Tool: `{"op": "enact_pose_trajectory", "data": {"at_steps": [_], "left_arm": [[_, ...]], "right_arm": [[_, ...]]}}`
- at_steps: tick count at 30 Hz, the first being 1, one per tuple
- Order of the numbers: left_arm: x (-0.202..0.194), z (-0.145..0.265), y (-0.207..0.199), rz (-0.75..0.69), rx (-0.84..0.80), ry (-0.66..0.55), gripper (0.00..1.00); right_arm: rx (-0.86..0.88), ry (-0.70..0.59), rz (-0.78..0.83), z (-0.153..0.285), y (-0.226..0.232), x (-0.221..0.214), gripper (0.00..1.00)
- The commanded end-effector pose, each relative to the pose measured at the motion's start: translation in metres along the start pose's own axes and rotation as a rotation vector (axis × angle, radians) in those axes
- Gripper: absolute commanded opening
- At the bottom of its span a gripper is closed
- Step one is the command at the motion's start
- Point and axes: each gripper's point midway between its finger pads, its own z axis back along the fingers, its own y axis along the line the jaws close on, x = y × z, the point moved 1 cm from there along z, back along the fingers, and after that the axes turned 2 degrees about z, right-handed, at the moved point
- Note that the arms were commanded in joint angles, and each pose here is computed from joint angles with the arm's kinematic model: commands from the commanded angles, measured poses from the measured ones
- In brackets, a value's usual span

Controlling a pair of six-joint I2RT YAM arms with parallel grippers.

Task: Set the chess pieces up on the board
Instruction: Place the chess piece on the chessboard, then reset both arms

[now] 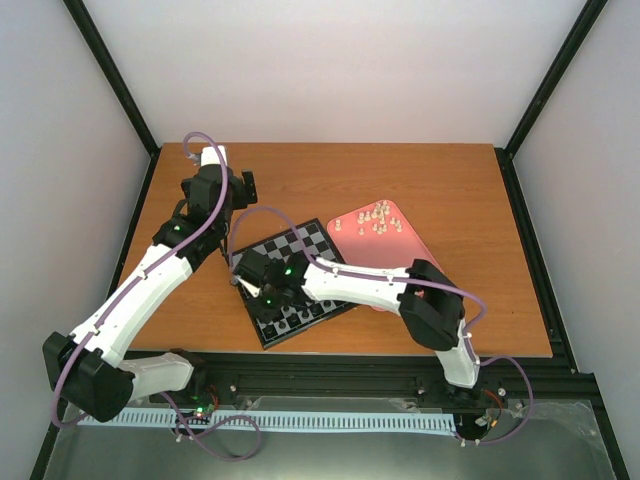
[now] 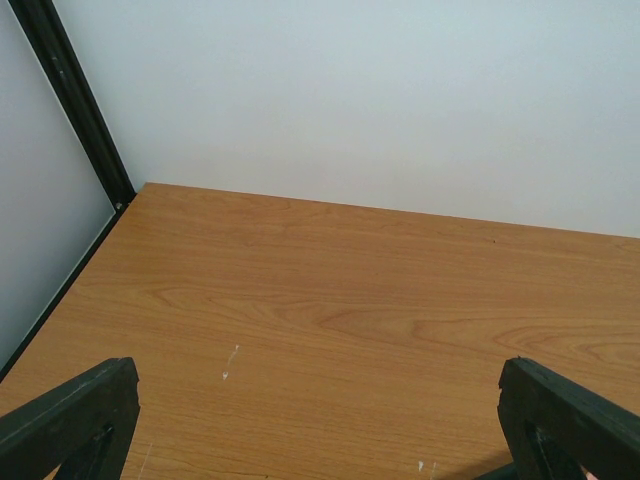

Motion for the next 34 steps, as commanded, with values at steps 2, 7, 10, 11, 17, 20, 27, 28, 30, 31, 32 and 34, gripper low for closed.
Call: {"op": "enact_pose_trajectory", "data": {"at_steps": [2,7,10,11,17,20,27,28,30,31,32,34], "left_arm": [[0.008,0.003,-0.004,0.010,-0.016,-0.023,1.00],[0.006,0.001,-0.006,0.009,-0.015,-0.016,1.00],[0.007,0.000,-0.005,0.006,-0.007,-0.013,1.00],[0.007,0.000,-0.005,0.006,-0.003,-0.013,1.00],[0.005,-0.003,-0.001,-0.003,0.031,-0.010,1.00],[0.003,-0.006,0.001,-0.011,0.051,-0.005,1.00],[-0.004,-0.016,-0.006,-0.018,0.040,0.020,1.00],[-0.005,-0.016,-0.007,-0.017,0.037,0.020,1.00],[-0.005,-0.017,-0.008,-0.016,0.034,0.020,1.00],[-0.006,-0.017,-0.008,-0.016,0.035,0.020,1.00],[-0.006,-0.018,-0.007,-0.017,0.038,0.020,1.00],[-0.007,-0.019,-0.007,-0.019,0.040,0.020,1.00]], "right_arm": [[-0.060,-0.112,0.020,0.043,-0.005,0.020,0.37],[-0.178,-0.183,-0.004,0.075,-0.028,0.022,0.92],[-0.218,-0.220,-0.067,0.094,-0.050,0.019,1.00],[-0.241,-0.235,-0.094,0.100,-0.062,0.016,1.00],[-0.424,-0.296,-0.336,0.136,-0.155,-0.030,1.00],[-0.506,-0.311,-0.454,0.154,-0.193,-0.066,1.00],[-0.651,-0.380,-0.556,0.187,-0.224,-0.102,1.00],[-0.665,-0.373,-0.562,0.187,-0.227,-0.105,1.00],[-0.680,-0.348,-0.587,0.183,-0.234,-0.112,1.00],[-0.675,-0.333,-0.601,0.180,-0.237,-0.115,1.00],[-0.671,-0.319,-0.605,0.176,-0.239,-0.117,1.00],[-0.669,-0.300,-0.607,0.168,-0.241,-0.119,1.00]]}}
